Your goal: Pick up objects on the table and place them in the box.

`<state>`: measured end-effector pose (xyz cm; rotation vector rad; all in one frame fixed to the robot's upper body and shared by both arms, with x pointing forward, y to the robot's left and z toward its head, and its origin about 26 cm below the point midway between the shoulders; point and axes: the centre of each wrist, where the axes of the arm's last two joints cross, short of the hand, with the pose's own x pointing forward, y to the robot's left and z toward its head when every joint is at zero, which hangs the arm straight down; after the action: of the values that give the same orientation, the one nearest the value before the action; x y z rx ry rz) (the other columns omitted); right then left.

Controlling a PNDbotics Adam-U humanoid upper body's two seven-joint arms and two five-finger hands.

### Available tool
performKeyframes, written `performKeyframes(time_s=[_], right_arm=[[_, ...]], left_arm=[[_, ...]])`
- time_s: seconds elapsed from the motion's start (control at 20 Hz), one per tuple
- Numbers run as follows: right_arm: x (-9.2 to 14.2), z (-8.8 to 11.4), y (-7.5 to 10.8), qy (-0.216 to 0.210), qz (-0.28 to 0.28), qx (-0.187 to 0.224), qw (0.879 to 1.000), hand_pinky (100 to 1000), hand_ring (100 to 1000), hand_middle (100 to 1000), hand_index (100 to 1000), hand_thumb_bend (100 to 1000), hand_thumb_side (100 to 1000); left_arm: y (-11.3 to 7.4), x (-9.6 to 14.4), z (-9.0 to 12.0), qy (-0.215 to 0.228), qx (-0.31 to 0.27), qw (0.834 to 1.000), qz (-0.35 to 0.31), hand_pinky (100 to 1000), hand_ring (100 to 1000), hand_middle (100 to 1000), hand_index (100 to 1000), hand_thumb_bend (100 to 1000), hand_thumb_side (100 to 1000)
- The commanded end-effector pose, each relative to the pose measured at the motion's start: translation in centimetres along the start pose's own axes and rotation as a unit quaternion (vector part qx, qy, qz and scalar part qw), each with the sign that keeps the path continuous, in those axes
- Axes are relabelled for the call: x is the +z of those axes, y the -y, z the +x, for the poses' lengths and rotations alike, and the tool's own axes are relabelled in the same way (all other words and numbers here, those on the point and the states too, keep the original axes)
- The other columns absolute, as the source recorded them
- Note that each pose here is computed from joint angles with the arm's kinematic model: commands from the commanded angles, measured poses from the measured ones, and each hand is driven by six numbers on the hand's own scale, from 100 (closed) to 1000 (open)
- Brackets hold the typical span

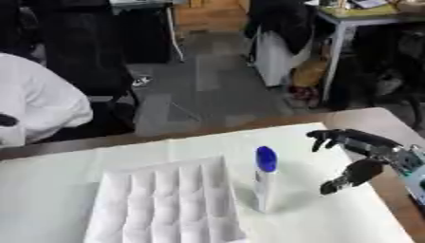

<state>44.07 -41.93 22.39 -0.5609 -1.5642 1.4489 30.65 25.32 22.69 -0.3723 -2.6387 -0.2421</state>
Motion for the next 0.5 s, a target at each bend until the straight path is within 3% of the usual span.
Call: performKeyframes(time_s=[0.05, 0.5], right_arm=[[0.1, 0.4, 1.8, 0.004, -0.018, 0.015, 1.0, 838, 975, 716, 1000, 960, 552], [-1.3, 1.3, 2.5, 0.016, -0.006, 0.025, 1.0, 835, 971, 724, 1000, 962, 538]], left_arm=[[0.1, -0.7, 0.5, 0.014, 0.002, 1.0, -0.008, 658, 415, 721, 746, 486, 854], [0.3, -1.2, 0.6, 0.02, 0.007, 1.0, -0.014, 659, 413, 720, 745, 486, 854]])
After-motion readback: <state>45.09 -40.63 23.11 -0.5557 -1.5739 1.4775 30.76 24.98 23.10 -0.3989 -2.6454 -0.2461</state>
